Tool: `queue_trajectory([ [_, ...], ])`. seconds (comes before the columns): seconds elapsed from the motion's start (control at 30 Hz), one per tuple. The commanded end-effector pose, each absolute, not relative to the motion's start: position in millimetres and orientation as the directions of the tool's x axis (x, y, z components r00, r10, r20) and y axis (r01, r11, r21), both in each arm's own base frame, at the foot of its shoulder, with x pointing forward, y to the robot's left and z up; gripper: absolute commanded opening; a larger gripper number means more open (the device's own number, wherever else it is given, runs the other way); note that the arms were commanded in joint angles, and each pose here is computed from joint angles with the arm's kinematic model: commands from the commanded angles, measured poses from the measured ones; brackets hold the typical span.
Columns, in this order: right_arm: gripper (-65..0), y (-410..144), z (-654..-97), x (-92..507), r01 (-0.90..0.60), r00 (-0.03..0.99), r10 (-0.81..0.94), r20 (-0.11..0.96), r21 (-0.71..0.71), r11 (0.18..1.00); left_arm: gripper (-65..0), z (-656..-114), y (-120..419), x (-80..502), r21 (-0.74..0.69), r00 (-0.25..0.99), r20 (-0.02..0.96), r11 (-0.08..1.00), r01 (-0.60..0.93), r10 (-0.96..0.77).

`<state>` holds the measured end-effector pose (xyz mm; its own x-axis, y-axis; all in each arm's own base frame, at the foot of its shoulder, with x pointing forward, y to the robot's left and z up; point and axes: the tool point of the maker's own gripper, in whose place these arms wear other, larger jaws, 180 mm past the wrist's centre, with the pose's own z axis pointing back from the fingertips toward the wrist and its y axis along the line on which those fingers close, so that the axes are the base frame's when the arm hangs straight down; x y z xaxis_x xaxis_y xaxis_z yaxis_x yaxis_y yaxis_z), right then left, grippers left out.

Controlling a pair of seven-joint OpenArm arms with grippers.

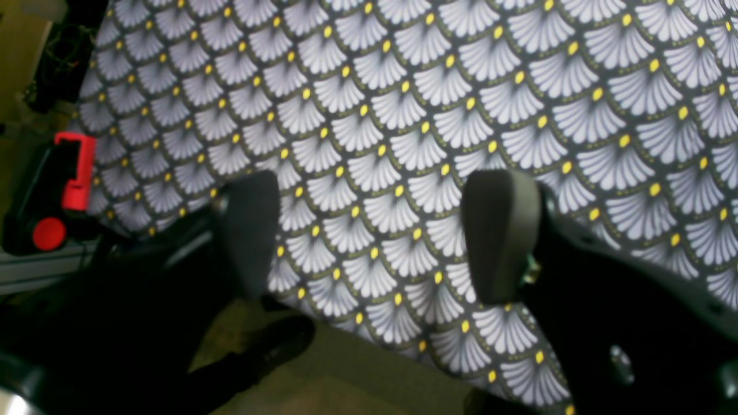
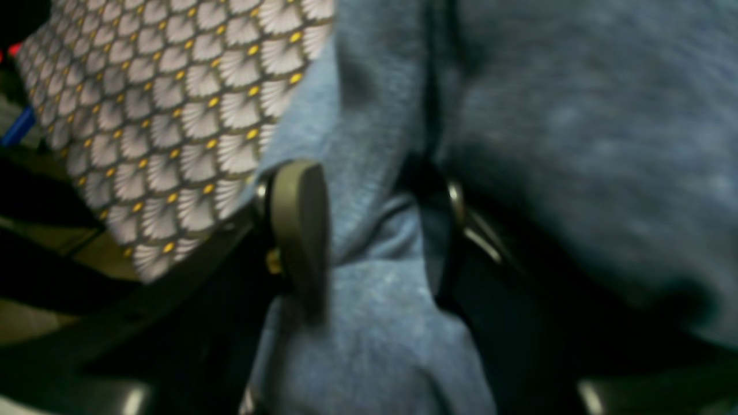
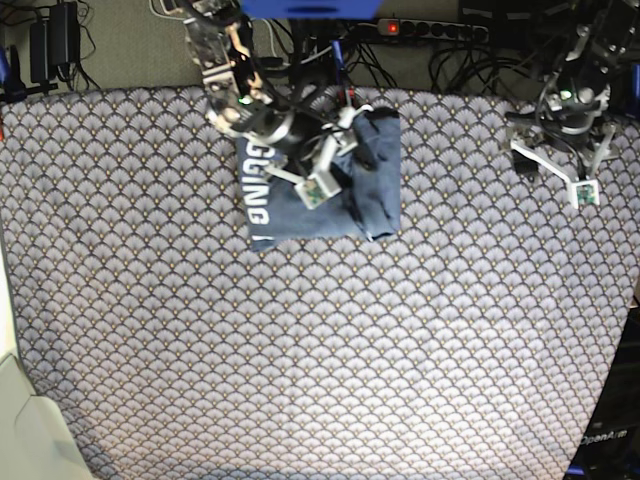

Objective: Fold the T-shirt properly
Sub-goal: 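Grasp the lettered edge of the folded shirt with the right gripper, then tuck and press the shirt edge under the stack with the right gripper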

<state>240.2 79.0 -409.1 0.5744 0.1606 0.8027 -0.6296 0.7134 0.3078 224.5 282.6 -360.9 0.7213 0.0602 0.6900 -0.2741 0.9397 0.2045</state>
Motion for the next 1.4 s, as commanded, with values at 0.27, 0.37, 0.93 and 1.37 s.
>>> queue_trajectory([
  [0.27,-63.1,110.8,-381.5,245.2,-0.715,0.494,0.167,0.853,0.289,0.637,-16.4,-348.3,288.0,233.0,0.223,0.692,0.721,0.936,-0.273,0.03],
  [0.37,-63.5,112.0,-371.7,248.1,-0.722,0.472,0.157,0.867,0.279,0.633,-16.4,-348.3,288.0,233.0,0.223,0.692,0.721,0.936,-0.273,0.03],
  [0.93,-63.1,129.3,-374.6,243.7,-0.734,0.489,0.161,0.857,0.305,0.607,-16.4,-348.3,288.0,233.0,0.223,0.692,0.721,0.936,-0.273,0.03],
  [1.37,-37.6,132.7,-332.0,215.4,-0.825,0.372,0.153,0.915,0.251,0.506,-16.4,-348.3,287.6,232.6,0.223,0.693,0.721,0.936,-0.273,0.03],
])
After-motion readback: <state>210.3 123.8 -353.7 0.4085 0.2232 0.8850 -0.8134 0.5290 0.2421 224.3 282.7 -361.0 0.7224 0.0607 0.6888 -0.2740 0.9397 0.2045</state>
